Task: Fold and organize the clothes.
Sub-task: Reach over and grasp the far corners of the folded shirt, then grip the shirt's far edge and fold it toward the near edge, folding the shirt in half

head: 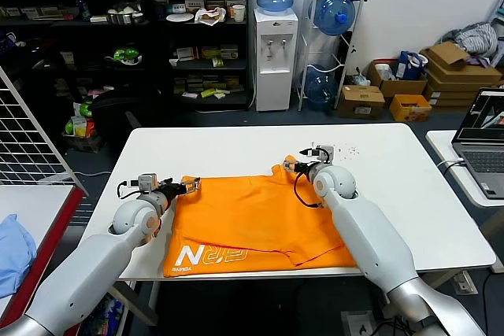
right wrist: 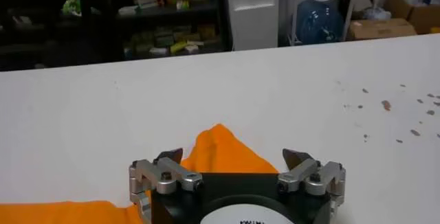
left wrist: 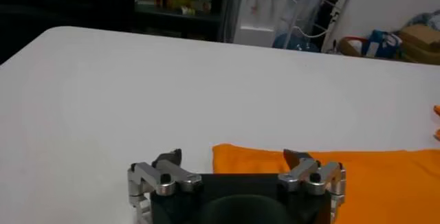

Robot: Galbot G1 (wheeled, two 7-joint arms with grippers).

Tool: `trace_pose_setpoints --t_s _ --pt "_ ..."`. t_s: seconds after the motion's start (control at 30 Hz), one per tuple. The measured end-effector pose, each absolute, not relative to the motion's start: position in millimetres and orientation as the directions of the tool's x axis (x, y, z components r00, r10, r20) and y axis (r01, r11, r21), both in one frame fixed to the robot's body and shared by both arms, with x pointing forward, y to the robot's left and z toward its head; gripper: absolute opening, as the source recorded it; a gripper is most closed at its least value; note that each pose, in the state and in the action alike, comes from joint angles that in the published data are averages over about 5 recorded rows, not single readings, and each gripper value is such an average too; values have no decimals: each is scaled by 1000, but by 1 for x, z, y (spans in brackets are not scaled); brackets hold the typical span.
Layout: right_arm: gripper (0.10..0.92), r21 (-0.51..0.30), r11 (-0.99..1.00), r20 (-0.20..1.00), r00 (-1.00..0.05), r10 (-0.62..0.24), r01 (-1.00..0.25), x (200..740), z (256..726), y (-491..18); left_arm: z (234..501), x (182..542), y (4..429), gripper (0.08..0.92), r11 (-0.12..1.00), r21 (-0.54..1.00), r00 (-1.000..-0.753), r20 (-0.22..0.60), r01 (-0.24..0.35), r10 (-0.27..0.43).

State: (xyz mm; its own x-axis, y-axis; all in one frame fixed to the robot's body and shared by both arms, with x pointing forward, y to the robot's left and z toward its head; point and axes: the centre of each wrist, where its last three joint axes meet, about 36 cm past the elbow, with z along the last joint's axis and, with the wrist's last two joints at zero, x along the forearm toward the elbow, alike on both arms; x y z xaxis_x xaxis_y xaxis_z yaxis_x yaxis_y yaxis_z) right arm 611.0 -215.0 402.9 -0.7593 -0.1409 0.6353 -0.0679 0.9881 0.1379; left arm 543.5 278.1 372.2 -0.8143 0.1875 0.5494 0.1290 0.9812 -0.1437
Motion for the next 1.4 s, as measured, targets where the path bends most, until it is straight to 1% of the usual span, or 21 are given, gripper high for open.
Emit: trace_pose_setpoints --t_s 0.07,0.17,0.7,0.87,0.93,1.03,1.4 --pt "905 138 988 640 -755 -142 -70 611 402 -215 371 543 277 814 981 -142 -812 552 133 190" --pt "841 140 987 645 -750 -147 -73 611 401 -215 370 543 275 727 981 -140 -810 554 137 192" --pt "373 166 983 648 -742 -173 -84 605 399 -216 364 541 272 268 980 -135 -802 564 145 196" --pt "234 174 981 633 -754 -176 -82 602 400 -220 365 541 267 126 980 -134 -806 558 146 197" --pt "174 179 980 624 -761 -178 -83 600 401 -221 365 541 266 97 981 -131 -810 554 146 194" --pt "126 190 978 606 -773 -185 -86 597 403 -224 366 540 266 92 981 -127 -815 547 147 192" --pt "123 222 971 556 -807 -199 -86 570 411 -240 378 529 274 92 982 -116 -838 513 148 187"
